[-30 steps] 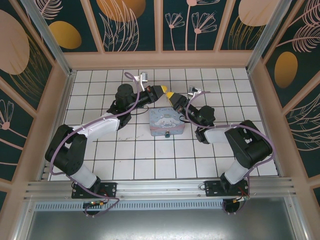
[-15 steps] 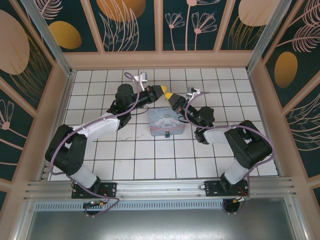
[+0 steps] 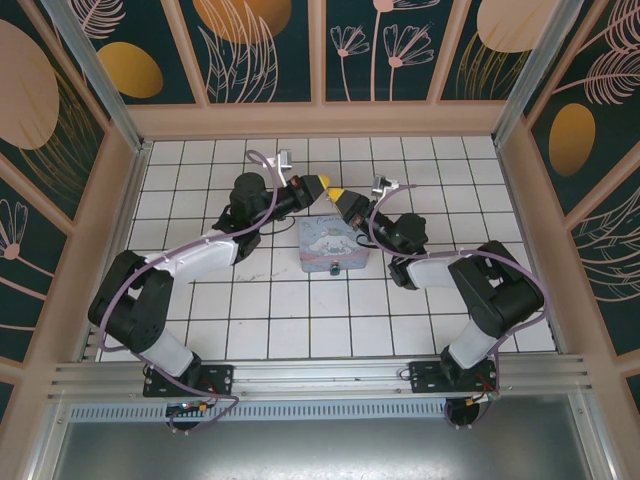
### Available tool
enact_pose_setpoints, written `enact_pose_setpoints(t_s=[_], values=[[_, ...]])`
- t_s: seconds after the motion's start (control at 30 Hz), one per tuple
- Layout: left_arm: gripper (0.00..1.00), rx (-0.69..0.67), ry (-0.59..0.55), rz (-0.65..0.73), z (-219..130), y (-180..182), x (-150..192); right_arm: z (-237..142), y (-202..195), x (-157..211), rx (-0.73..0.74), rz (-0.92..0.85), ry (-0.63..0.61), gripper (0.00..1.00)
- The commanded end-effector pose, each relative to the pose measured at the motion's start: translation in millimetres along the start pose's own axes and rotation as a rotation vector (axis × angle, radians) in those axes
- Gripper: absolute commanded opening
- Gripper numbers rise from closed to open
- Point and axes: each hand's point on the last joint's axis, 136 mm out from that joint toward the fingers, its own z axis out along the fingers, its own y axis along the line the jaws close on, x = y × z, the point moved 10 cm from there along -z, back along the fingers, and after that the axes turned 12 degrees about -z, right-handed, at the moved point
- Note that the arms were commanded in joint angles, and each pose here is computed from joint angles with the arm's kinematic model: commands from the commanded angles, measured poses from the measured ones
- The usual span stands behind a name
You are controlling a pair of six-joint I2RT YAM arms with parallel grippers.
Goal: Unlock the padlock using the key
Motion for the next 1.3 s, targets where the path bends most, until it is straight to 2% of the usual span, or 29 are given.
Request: enact_pose_setpoints(t_s=[0.0, 0.23, 0.33, 0.47, 0.57, 0.63, 0.67, 0.87, 1.13, 1.27], values=[[0.00, 0.066, -0.007, 0.025, -8, -17, 1, -4, 6, -5, 0.008, -0.006, -0.041, 0.00], [0.01, 0.105, -0.001, 0.026, -11, -28, 0, -4, 5, -3, 0.002, -0.008, -0.029, 0.00], [0.23, 0.102, -0.011, 0.021, -12, -30, 0, -5, 7, -2, -0.012, -0.013, -0.020, 0.00], [0.65, 0.079, -0.041, 0.019, -15, -32, -2, -8, 9, -2, -0.014, -0.020, -0.011, 0.00], [0.84, 0.056, -0.059, 0.021, -18, -34, -3, -11, 11, -1, -0.012, -0.023, -0.002, 0.00], [0.91, 0.037, -0.062, 0.027, -20, -35, -4, -13, 12, 0, -0.009, -0.021, 0.008, 0.00], [0.98, 0.025, -0.065, 0.030, -21, -35, -4, -15, 12, 1, -0.004, -0.019, 0.012, 0.00], [0.98, -0.067, -0.065, 0.051, -23, -29, -3, -26, 14, -6, 0.001, -0.030, 0.006, 0.00], [0.98, -0.087, -0.003, 0.033, -16, -17, 1, -26, 20, -5, -0.007, -0.045, 0.048, 0.00], [0.90, -0.068, 0.019, 0.026, -13, -18, 3, -25, 20, -5, -0.009, -0.045, 0.063, 0.00]])
